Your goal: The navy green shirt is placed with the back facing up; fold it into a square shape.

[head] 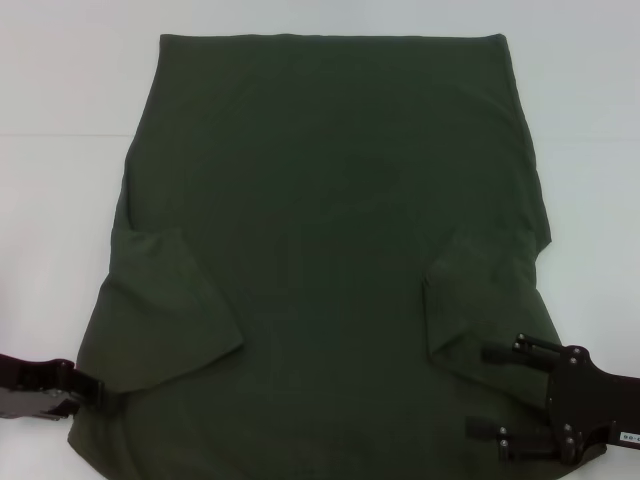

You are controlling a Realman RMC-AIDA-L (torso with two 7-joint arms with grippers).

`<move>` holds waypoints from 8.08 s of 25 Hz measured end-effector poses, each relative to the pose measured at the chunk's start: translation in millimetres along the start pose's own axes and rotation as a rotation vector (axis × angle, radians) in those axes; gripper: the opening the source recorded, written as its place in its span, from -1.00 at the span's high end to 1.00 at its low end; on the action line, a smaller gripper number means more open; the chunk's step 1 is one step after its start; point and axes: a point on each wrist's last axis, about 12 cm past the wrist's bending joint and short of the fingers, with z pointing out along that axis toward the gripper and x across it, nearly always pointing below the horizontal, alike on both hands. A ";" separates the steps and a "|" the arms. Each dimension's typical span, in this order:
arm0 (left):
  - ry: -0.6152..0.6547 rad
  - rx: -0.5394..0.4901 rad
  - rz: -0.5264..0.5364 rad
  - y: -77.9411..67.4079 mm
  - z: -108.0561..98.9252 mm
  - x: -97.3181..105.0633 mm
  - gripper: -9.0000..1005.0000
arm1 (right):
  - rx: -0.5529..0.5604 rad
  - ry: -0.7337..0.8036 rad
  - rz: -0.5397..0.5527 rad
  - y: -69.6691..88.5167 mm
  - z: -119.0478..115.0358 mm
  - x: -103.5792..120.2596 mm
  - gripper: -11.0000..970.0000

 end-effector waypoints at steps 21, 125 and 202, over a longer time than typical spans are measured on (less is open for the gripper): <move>-0.040 0.009 0.035 2.5 -4.6 -2.5 0.94 | 0.065 0.186 0.696 -33.8 -75.2 -63.0 -0.94; -0.033 0.026 0.045 -1.3 -2.1 -2.9 0.94 | 0.207 0.748 0.900 -59.3 14.6 -62.3 -0.66; -0.446 0.522 -0.034 1.8 -19.2 5.5 0.94 | 0.115 -0.002 0.768 -48.9 -67.4 -51.8 0.85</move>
